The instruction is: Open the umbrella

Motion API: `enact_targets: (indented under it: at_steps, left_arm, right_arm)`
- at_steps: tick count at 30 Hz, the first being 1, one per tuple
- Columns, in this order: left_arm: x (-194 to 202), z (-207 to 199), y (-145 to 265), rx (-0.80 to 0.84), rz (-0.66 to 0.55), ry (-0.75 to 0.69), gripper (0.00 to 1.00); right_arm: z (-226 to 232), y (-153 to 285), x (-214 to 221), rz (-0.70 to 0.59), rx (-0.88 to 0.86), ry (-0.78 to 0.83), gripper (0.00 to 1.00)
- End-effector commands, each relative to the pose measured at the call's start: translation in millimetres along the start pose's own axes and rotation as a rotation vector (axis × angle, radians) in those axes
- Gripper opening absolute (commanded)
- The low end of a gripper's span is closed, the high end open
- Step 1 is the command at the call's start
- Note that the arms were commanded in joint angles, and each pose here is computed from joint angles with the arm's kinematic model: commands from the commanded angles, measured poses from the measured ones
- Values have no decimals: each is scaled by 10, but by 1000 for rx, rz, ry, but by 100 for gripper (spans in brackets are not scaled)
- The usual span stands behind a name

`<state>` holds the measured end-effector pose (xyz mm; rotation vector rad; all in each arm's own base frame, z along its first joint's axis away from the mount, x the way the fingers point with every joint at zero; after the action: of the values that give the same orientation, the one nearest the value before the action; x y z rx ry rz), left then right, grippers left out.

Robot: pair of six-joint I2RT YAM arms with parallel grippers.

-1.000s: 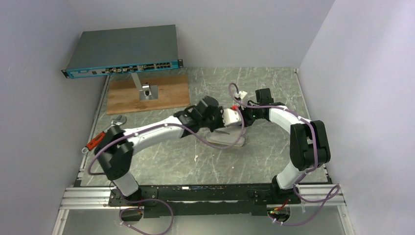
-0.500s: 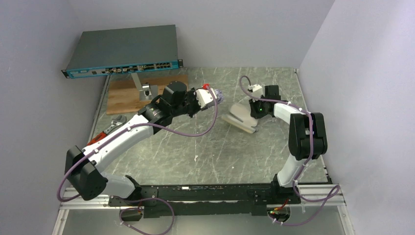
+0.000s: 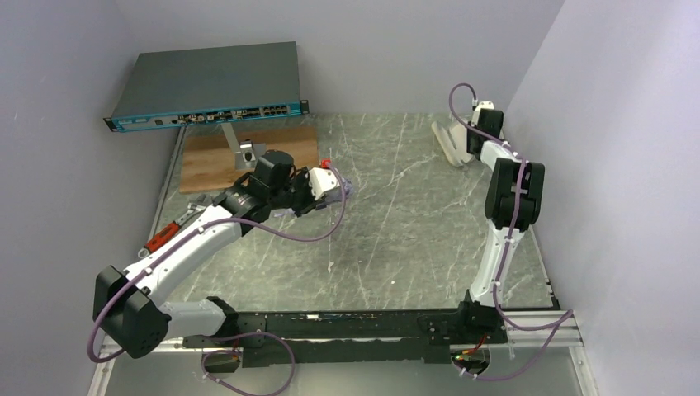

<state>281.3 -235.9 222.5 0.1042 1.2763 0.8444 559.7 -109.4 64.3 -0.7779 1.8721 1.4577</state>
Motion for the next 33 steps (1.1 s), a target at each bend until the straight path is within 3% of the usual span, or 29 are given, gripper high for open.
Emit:
enact_targets:
  at_steps: [1,3,5,7,9,15,18,24,28,33]
  left_arm:
    - [-235,120,118,-12,-102,-43,0]
    - [-263,128,135,0,-116,-44,0]
    - [-318,109,157,19,-140,-65,0]
    - [-387,85,185,46,-170,-145,0]
    - [-480,111,227,44,-199,-206,0]
    - [-700,-61,341,193,-228,-164,0]
    - [-802,-125,414,242,-234,-82,0]
    - [-1055,-239,639,309,-301,-11,0]
    - [-1117,-411,757,412,-332,-12,0]
    - [-1133,-536,778,514,-320,22,0]
  right_arm:
    - [-178,-145,-255,-33,26,-15,39]
    - [-169,-110,-381,-56,-7,9,59]
    - [-154,-11,-504,-84,-37,39,68]
    - [-123,140,-608,-114,-70,55,87]
    - [-79,350,-720,-144,-112,59,98]
    - [149,1365,-1111,-307,-302,87,100]
    - [426,2032,-1212,-398,-505,165,100]
    - [1234,3692,-716,-495,-1093,377,100]
    - [1776,4578,-267,-588,-1240,617,100]
    - [2218,5050,37,-675,-1317,755,100]
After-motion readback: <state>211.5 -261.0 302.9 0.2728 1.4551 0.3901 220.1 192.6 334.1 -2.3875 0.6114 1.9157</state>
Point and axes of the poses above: each gripper's point midway between its finger pads, its own y axis back along the fingers, its own z axis along the line the jaws close on, x = y × z, the point moved 1 cm from there along y, back along the fingers, and after that the axes turned 1 degree about -y, right-handed, at the moved point
